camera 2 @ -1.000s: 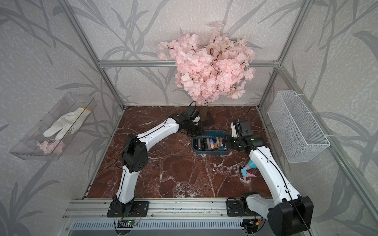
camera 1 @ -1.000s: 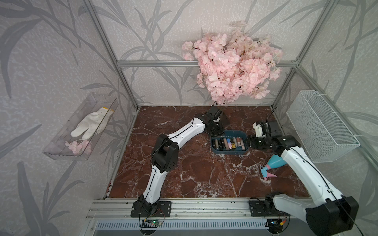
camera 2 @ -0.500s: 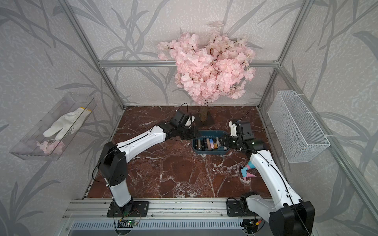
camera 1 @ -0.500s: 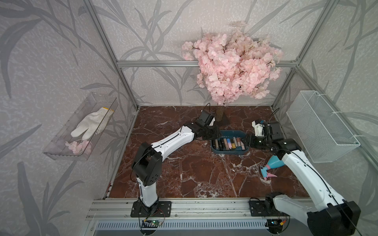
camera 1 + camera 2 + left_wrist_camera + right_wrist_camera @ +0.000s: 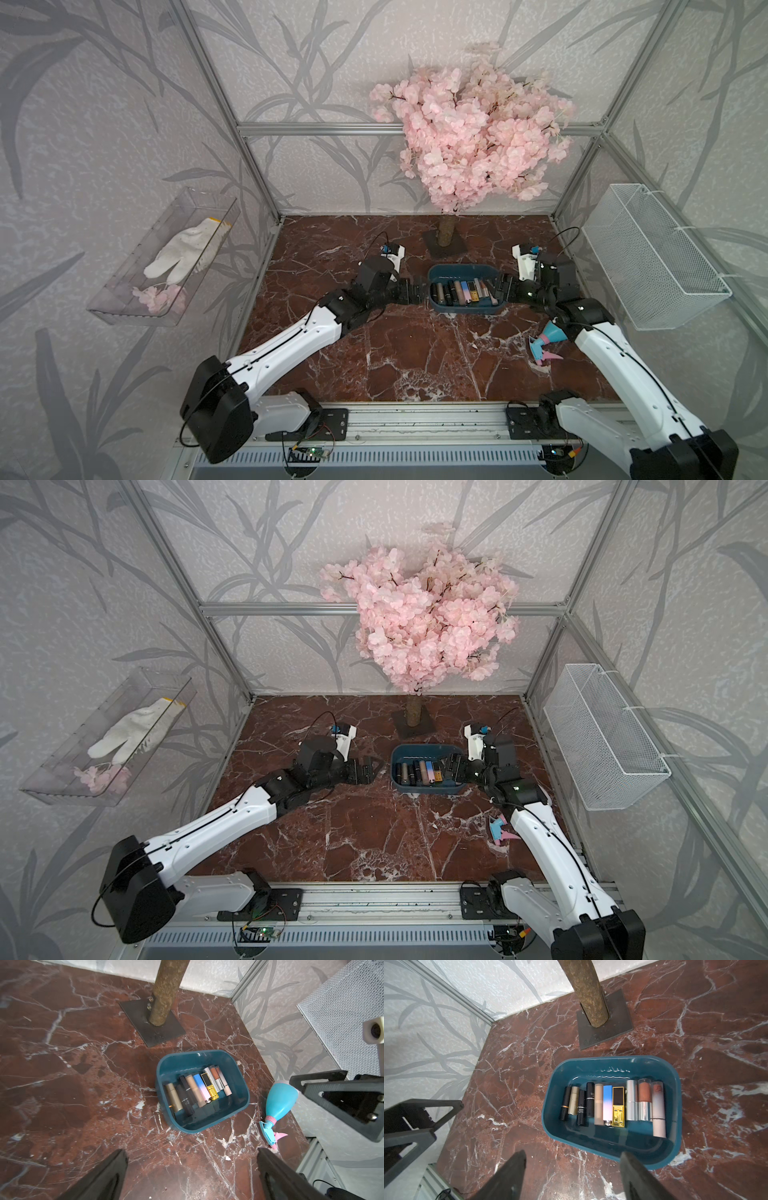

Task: Put the lipstick into the storage box
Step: Reset both arms

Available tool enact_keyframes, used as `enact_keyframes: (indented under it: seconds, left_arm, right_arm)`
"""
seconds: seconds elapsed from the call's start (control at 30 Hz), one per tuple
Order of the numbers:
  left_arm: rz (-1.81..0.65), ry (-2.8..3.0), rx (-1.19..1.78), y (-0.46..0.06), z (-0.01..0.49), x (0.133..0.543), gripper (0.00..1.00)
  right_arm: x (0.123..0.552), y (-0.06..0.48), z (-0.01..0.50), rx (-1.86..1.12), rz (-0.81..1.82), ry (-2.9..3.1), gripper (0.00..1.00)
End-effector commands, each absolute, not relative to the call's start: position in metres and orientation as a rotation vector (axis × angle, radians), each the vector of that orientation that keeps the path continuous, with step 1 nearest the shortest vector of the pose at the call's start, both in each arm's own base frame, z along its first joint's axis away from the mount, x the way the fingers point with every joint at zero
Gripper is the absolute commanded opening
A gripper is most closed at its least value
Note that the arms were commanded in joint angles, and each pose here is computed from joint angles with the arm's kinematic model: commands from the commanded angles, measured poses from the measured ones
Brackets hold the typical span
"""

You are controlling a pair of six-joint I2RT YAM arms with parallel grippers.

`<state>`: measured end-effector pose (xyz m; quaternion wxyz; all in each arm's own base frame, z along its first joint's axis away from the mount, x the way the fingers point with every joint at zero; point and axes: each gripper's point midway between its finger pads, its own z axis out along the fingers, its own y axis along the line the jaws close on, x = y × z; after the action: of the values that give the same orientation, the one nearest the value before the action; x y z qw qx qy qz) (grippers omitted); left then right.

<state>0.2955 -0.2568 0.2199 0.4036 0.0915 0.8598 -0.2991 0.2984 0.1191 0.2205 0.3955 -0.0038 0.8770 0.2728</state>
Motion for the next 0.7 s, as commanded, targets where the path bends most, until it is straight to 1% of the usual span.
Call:
enact_keyframes:
  seconds: [0.0, 0.2, 0.33, 0.53, 0.67]
  left_arm:
    - [-0.657, 2.053, 0.264, -0.240, 0.231, 0.297, 1.00]
    - [-0.560, 2.042, 0.257, -0.213, 0.222, 0.284, 1.00]
    - [-0.450, 2.045, 0.089, -0.182, 0.211, 0.287, 1.00]
    - [-0.264, 2.002, -0.041, -0.135, 0.190, 0.280, 1.00]
    - [-0.168, 1.945, -0.132, -0.102, 0.182, 0.270, 1.00]
  right_arm:
    - [0.299, 0.121, 0.247, -0.135, 0.657, 2.065, 1.00]
    - [0.286, 0.114, 0.253, -0.249, 0.560, 1.924, 0.99]
    - [0.278, 0.109, 0.250, -0.289, 0.501, 1.865, 0.99]
    - [0.268, 0.098, 0.231, -0.279, 0.433, 1.874, 0.99]
    - [0.268, 0.084, 0.206, -0.243, 0.338, 1.929, 0.99]
